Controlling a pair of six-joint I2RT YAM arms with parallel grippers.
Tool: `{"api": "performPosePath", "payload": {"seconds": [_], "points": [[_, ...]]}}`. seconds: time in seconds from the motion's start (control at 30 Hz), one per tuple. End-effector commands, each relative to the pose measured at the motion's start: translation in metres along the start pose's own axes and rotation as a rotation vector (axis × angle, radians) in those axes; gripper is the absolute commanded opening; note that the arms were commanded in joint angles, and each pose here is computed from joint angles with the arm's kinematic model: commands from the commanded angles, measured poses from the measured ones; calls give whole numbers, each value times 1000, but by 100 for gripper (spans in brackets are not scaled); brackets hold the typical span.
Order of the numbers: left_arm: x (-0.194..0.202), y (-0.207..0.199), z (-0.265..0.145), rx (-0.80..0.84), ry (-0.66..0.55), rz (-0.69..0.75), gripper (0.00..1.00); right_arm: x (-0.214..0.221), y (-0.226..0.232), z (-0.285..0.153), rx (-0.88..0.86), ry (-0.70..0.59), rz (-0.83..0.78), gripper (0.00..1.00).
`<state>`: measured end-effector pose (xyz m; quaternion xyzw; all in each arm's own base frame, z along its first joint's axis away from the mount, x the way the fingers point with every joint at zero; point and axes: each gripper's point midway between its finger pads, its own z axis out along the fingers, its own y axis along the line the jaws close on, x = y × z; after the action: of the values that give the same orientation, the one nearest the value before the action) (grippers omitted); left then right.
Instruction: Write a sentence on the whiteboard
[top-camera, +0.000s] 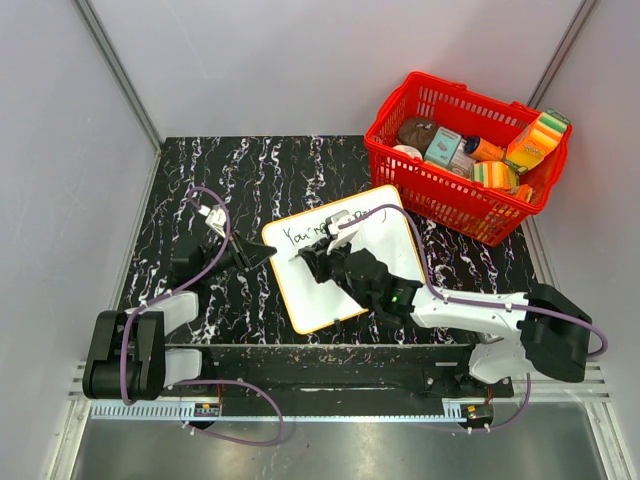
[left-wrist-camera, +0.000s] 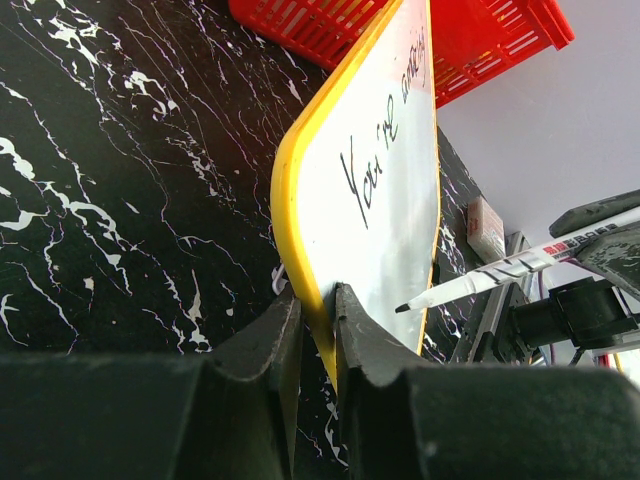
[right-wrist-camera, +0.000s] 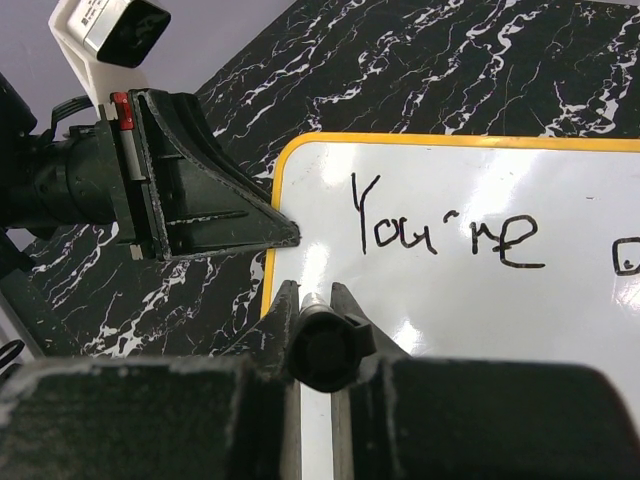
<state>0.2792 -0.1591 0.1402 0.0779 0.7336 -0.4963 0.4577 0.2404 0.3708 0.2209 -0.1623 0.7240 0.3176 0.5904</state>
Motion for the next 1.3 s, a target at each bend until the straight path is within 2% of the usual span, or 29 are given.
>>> {"api": "performPosePath", "payload": {"seconds": [0.0, 0.57, 1.27], "points": [[0, 7, 2, -12, -7, 73, 0, -30, 9, 3, 2, -92, 33, 0], [0, 7, 2, -12, -4, 74, 0, -2, -2, 8, 53, -36, 26, 0], [-1, 8, 2, -15, -6, 72, 0, -3, -28, 1, 179, -41, -9, 0]]}}
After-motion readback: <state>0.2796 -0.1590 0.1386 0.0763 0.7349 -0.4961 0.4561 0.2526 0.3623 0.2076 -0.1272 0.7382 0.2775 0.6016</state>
